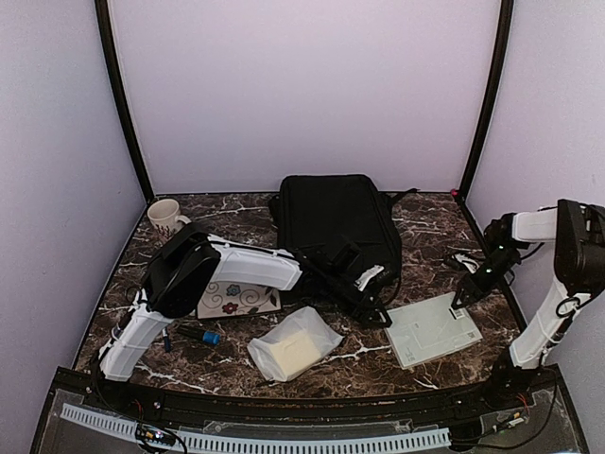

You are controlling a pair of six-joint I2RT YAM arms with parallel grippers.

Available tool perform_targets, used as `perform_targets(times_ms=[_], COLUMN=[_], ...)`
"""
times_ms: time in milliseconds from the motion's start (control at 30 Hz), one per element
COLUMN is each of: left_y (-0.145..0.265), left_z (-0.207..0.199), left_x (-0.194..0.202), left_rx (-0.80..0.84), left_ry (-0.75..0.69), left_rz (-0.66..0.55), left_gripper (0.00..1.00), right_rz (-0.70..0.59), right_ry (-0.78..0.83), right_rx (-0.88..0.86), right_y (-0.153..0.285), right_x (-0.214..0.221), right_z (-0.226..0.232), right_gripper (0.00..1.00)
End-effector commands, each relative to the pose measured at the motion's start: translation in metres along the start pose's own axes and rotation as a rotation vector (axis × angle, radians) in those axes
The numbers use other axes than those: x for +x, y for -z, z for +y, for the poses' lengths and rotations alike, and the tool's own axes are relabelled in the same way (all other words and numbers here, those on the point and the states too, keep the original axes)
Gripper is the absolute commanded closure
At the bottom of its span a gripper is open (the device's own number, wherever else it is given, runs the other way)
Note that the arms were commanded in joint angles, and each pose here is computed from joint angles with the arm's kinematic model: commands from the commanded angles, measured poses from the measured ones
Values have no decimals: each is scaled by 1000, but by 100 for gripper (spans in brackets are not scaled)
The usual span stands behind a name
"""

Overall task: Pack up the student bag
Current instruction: Rotate the book at the center of the board.

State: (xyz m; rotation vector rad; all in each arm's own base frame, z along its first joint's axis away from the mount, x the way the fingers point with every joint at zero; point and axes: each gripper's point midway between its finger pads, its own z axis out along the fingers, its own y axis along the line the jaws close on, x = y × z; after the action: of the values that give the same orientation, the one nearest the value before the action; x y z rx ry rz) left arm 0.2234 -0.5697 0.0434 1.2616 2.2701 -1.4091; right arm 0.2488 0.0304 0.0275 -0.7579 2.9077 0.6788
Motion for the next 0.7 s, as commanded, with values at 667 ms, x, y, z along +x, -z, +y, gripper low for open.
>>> perform_targets(times_ms=[667], left_y=[50], left_z=[-17], left_x=[1], left_rx=[-202], left_ry=[-41], left_rz=[-68], left_gripper=[40], right_rz=[-257], right_ry=[443], right_rx=[-62], right_y=[21], right_x=[-194], right_z=[119], right_gripper=[67])
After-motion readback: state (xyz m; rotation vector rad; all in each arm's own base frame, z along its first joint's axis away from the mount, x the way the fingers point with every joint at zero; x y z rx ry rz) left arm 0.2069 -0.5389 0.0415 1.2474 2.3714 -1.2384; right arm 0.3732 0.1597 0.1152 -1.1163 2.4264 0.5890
